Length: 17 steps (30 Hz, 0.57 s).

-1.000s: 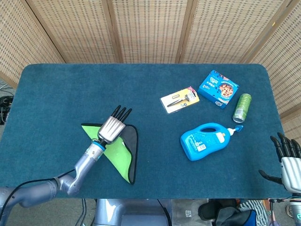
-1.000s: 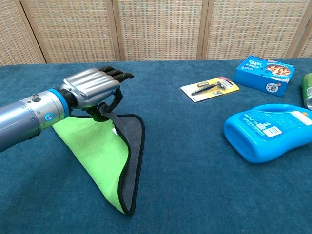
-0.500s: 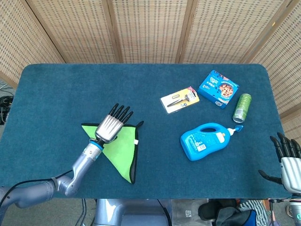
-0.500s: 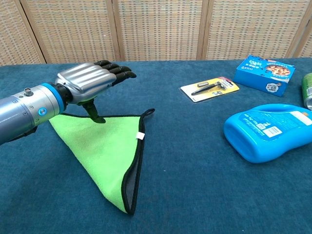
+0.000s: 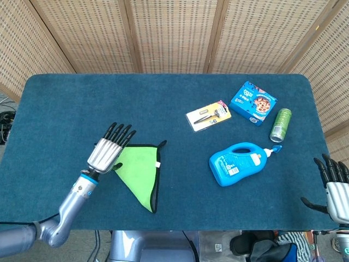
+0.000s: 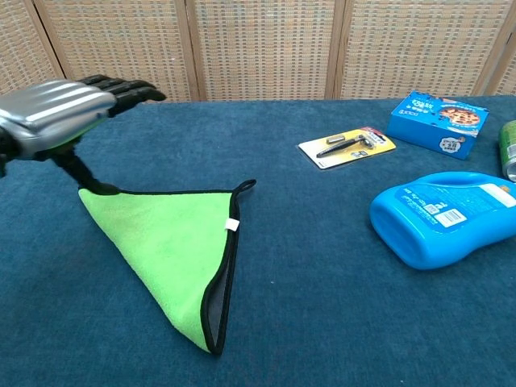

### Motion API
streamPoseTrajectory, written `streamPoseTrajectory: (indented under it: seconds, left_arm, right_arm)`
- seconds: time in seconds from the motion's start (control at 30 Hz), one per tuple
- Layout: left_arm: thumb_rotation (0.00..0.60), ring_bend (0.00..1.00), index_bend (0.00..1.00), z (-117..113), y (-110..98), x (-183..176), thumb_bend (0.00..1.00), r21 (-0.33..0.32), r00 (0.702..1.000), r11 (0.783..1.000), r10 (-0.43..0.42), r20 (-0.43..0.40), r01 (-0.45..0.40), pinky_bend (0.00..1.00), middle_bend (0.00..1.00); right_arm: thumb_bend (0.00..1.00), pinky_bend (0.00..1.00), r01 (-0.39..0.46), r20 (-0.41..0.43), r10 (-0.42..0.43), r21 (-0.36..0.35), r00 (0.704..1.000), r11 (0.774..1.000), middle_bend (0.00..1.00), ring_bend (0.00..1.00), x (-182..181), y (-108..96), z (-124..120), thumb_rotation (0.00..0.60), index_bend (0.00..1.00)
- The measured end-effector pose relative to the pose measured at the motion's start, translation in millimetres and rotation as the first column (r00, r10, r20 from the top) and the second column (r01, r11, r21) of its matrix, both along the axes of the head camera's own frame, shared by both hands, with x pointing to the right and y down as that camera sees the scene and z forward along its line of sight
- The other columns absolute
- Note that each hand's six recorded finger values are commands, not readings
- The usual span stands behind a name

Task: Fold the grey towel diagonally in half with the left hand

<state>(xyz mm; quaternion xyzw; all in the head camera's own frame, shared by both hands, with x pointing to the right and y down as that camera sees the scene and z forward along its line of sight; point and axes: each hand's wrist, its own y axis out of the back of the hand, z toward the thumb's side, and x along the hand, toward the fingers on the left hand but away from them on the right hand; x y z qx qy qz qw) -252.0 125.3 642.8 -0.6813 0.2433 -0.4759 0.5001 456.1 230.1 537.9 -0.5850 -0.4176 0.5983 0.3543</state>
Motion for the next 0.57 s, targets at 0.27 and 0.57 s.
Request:
streamPoseTrajectory:
  seconds: [0.27, 0.57]
  left_arm:
    - [0.600, 0.00, 0.00, -23, 66, -94, 0.12, -0.069, 0.982, 0.982, -0.174, 0.072, 0.179, 0.00, 0.00]
    - [0.600, 0.00, 0.00, -42, 117, -145, 0.12, -0.054, 0.956, 0.958, -0.275, 0.104, 0.282, 0.00, 0.00]
  right_arm:
    - [0.00, 0.00, 0.025, -0.016, -0.026, -0.011, 1.000, 1.000, 0.00, 0.00, -7, 2, 1, 0.600, 0.00]
    - [0.00, 0.00, 0.036, -0.028, -0.037, -0.018, 0.999, 0.999, 0.00, 0.00, -11, 3, 4, 0.600, 0.00]
